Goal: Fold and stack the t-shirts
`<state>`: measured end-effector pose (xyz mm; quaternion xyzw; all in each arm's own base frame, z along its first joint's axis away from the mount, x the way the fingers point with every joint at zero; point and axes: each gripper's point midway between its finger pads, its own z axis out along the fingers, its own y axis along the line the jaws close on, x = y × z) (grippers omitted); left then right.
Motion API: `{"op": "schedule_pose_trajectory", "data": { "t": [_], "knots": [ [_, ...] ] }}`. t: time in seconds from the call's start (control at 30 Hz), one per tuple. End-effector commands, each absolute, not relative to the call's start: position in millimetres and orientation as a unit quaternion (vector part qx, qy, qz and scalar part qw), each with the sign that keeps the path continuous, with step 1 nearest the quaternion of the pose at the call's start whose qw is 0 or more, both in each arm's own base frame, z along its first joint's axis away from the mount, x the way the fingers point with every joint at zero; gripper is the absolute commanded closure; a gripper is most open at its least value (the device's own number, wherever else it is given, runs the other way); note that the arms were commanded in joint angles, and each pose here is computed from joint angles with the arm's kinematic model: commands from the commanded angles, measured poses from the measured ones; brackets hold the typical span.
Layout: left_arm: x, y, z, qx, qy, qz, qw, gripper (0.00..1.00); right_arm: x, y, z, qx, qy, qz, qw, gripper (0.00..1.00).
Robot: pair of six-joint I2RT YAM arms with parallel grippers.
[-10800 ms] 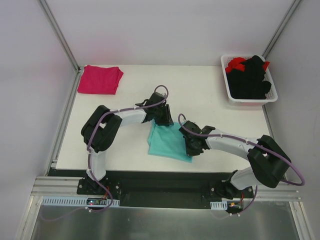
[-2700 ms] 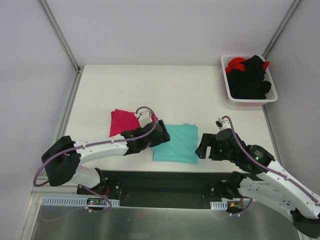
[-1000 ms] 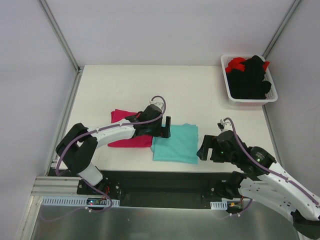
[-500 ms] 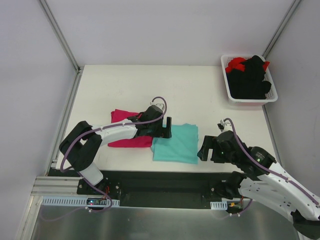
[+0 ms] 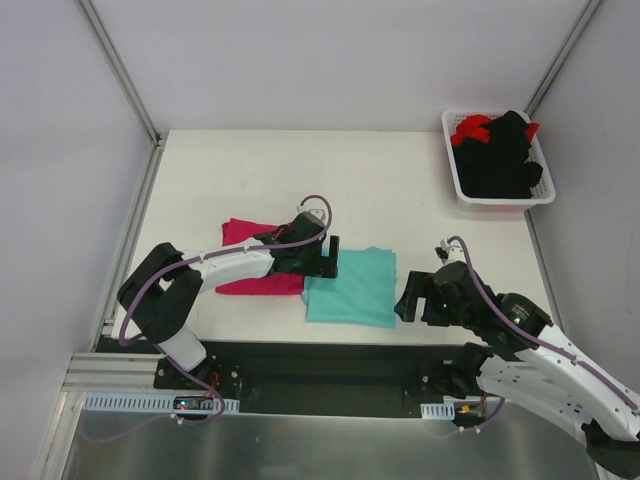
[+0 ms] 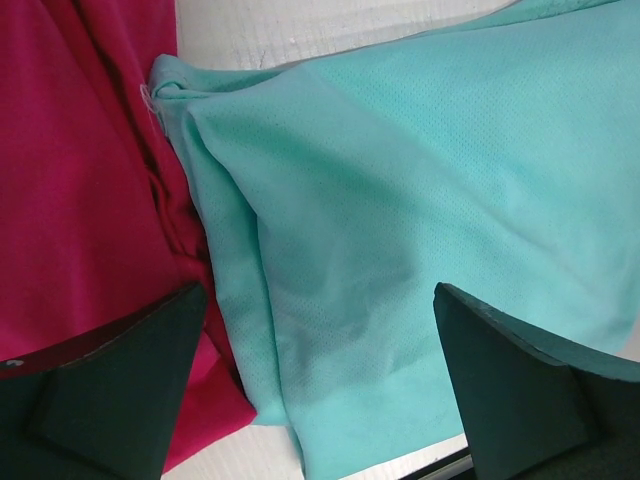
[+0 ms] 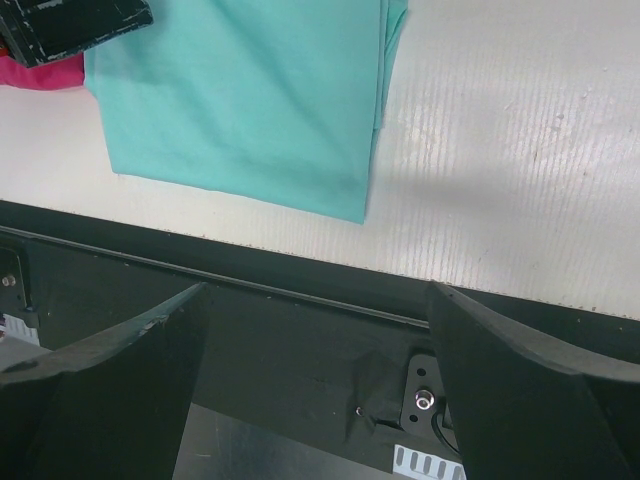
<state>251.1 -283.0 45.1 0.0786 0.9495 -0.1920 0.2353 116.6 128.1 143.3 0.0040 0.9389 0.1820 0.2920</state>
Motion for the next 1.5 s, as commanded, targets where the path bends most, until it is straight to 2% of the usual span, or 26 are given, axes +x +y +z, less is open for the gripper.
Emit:
{"op": "schedule_pose_trajectory", "data": {
  "t": [0.0, 0.67, 1.07, 1.27, 1.4, 1.47],
  "knots": [
    [255, -283, 57, 0.072, 0.948, -0.188, 0.245, 0.02, 117, 128, 146, 0.011, 0.937, 0.187, 0.296, 0.08],
    [252, -311, 43, 0.051, 0.950, -0.210, 0.226, 0.02, 114, 121, 144, 0.009, 0.939, 0.175, 0.295, 0.08],
    [244, -300, 25, 0.052, 0.956, -0.186, 0.220, 0.02, 114, 114, 139, 0.014, 0.940, 0.162, 0.300, 0.07],
    [227, -289, 21, 0.045, 0.958, -0.187, 0.211, 0.02, 124, 105, 128, 0.030, 0.938, 0.132, 0.320, 0.07],
    [219, -285, 22, 0.039, 0.958, -0.190, 0.212, 0.02, 139, 103, 117, 0.042, 0.924, 0.125, 0.358, 0.07],
    [219, -286, 26, 0.039, 0.956, -0.195, 0.215, 0.02, 150, 113, 116, 0.044, 0.905, 0.157, 0.394, 0.09]
  ]
}}
